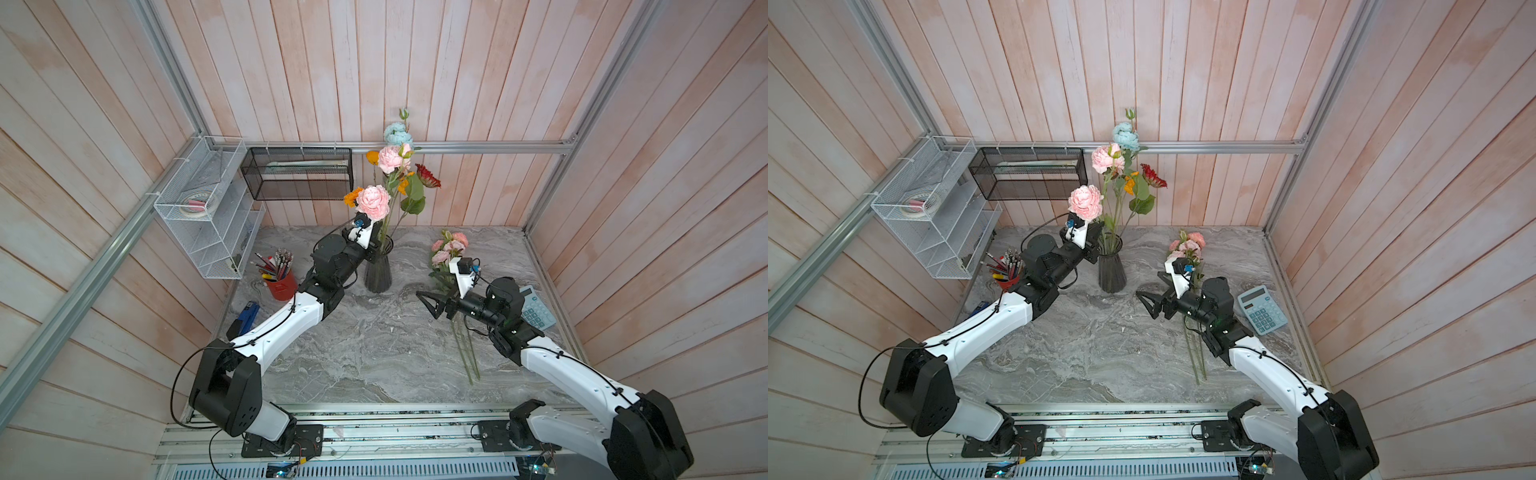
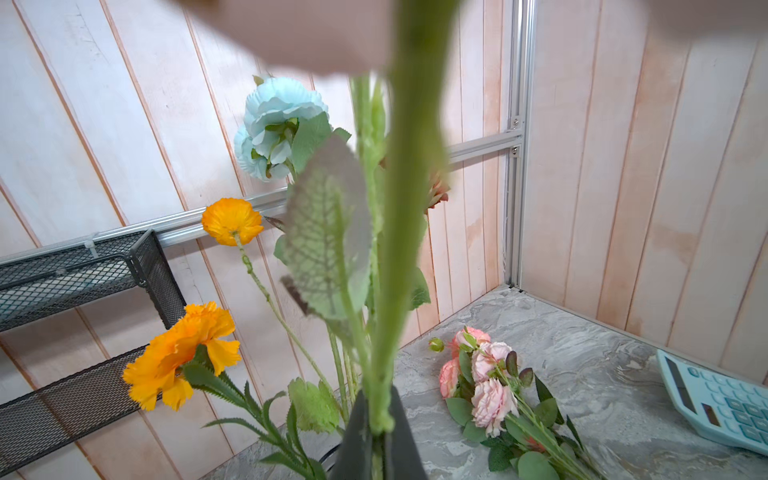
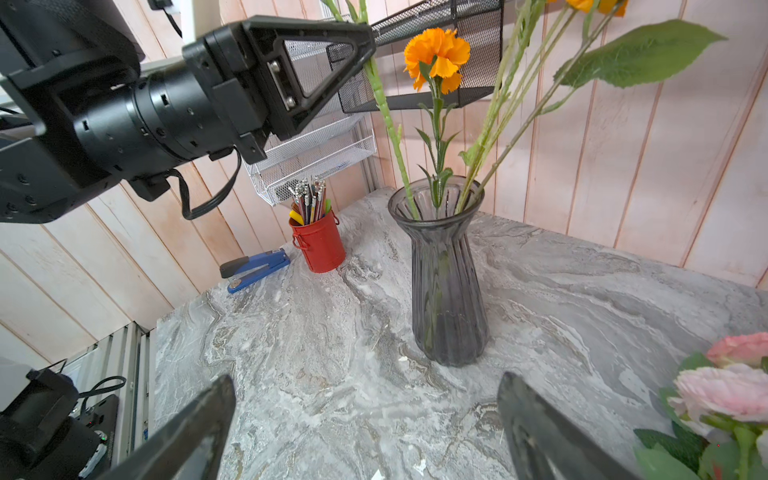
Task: Pick out pink flowers from the vase
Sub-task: Pick up the flower from the vase.
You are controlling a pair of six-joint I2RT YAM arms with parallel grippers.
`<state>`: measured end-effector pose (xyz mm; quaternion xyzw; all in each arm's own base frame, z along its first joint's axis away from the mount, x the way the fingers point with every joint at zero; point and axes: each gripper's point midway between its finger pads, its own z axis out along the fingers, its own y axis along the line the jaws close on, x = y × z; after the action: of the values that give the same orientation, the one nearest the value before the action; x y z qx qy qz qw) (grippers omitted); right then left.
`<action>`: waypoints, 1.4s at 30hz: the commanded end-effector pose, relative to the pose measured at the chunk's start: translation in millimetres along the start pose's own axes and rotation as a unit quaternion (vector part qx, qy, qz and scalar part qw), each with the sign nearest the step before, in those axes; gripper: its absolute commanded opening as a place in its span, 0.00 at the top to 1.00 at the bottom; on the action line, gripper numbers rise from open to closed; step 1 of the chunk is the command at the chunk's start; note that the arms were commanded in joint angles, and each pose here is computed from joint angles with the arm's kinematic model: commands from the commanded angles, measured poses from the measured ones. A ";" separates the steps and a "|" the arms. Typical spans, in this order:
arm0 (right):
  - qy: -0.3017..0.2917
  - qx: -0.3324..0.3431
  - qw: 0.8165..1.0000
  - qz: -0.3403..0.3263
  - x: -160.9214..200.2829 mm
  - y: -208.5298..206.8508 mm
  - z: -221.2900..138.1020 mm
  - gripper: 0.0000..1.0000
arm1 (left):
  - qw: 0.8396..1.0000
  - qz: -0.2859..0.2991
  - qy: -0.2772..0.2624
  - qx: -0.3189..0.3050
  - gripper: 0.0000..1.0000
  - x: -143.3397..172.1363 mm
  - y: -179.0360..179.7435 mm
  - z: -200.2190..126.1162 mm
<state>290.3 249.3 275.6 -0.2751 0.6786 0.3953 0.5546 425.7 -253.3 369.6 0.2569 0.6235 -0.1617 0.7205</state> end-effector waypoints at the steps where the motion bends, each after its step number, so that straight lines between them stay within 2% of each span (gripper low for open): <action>1: -0.007 -0.019 0.999 -0.026 -19.6 13.8 -0.3 0.02 | 0.999 -0.017 -0.038 0.021 1.00 -42.3 -2.9 -7.6; 12: -0.023 -0.025 0.998 -0.054 -51.5 24.7 -3.6 0.02 | 0.994 -0.035 -0.100 0.037 1.00 -133.7 -1.2 -54.3; 20: -0.035 -0.014 0.997 -0.062 -58.2 31.4 -20.8 0.02 | 0.988 -0.036 -0.117 0.095 1.00 -164.5 -31.5 -93.7; 27: -0.041 -0.024 0.997 -0.067 -65.7 42.1 -32.1 0.02 | 0.981 -0.057 -0.097 0.160 1.00 -153.5 -67.7 -106.5; 32: -0.047 -0.044 0.995 -0.073 -69.1 51.4 -36.3 0.03 | 0.966 -0.079 -0.061 0.240 1.00 -121.2 -99.1 -104.2; 35: -0.051 -0.065 0.993 -0.085 -70.0 59.3 -37.6 0.11 | 0.951 -0.093 -0.036 0.294 1.00 -100.2 -118.5 -103.5; 39: -0.049 -0.089 0.991 -0.091 -65.4 65.1 -35.4 0.34 | 0.924 -0.114 -0.010 0.365 1.00 -79.5 -143.1 -104.7; 42: -0.046 -0.112 0.989 -0.083 -64.9 70.5 -32.5 0.36 | 0.913 -0.127 -0.002 0.388 1.00 -69.6 -153.2 -103.4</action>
<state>240.2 248.3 352.5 -0.3516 0.5984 0.4110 0.5911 263.8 -316.8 408.3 0.4109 0.5569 -0.4377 0.5741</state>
